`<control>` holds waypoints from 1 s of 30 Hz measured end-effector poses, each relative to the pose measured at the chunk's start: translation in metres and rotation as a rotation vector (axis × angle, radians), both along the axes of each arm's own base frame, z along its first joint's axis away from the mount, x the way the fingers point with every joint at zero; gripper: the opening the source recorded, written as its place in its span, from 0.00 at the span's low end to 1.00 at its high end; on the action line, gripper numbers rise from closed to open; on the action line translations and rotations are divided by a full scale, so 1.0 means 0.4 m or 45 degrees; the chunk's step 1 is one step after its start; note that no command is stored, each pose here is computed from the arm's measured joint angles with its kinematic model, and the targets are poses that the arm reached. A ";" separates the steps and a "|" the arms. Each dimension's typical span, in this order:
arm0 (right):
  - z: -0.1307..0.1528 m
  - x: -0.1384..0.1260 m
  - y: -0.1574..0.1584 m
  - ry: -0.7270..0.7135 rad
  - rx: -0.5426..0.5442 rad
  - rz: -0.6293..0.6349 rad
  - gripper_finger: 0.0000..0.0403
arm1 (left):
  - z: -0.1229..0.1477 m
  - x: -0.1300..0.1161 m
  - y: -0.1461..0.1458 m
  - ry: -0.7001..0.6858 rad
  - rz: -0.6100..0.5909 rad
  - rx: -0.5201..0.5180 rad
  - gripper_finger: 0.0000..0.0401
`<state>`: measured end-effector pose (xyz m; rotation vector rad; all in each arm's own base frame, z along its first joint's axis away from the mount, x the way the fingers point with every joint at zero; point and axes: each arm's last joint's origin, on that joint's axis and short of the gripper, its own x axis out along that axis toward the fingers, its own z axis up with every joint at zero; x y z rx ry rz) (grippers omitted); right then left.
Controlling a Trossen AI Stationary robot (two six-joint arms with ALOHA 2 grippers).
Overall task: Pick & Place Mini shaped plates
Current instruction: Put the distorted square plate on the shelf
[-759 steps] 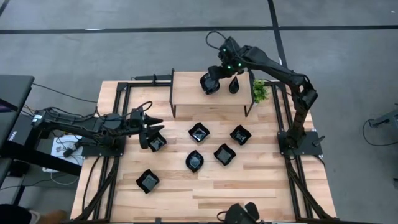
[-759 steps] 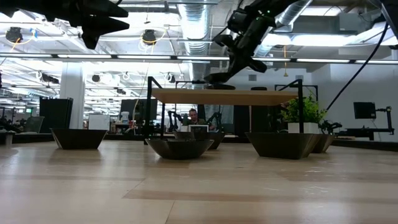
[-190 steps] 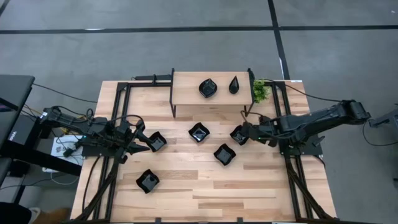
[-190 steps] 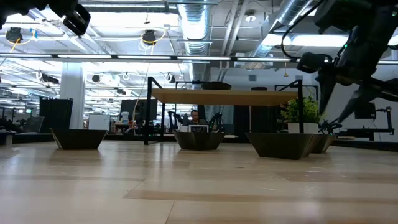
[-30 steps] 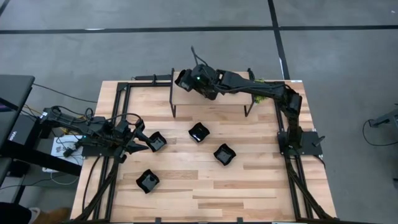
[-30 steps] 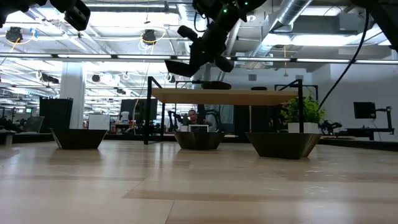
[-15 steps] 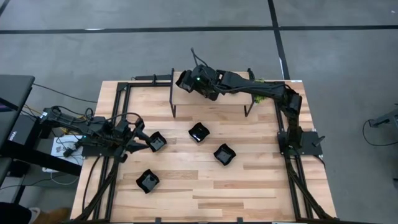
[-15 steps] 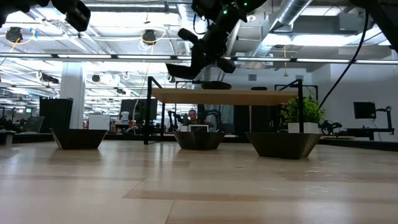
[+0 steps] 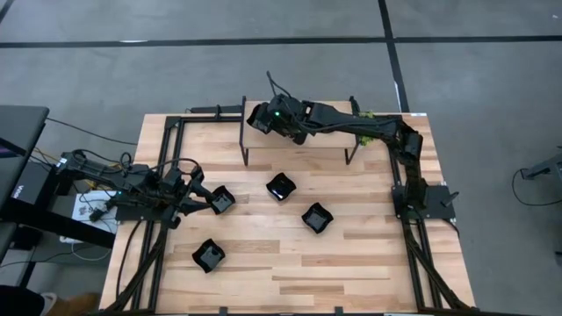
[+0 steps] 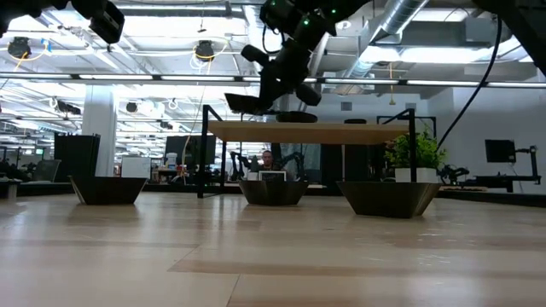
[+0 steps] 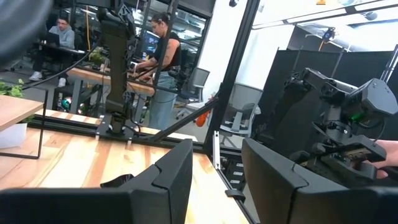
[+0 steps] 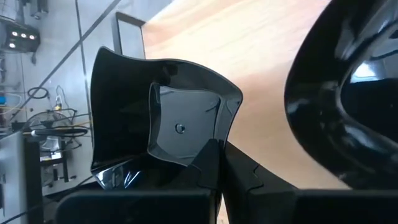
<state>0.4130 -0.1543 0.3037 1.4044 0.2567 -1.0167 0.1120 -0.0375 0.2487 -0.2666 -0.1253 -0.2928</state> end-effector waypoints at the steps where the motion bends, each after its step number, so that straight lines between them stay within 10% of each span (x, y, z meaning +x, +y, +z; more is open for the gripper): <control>1: 0.000 0.000 0.000 -0.002 -0.001 0.000 0.00 | 0.000 0.000 0.000 -0.001 0.000 0.000 0.35; 30: 0.004 0.002 -0.008 -0.031 -0.009 -0.005 0.00 | 0.001 0.000 0.000 -0.007 0.000 -0.003 0.35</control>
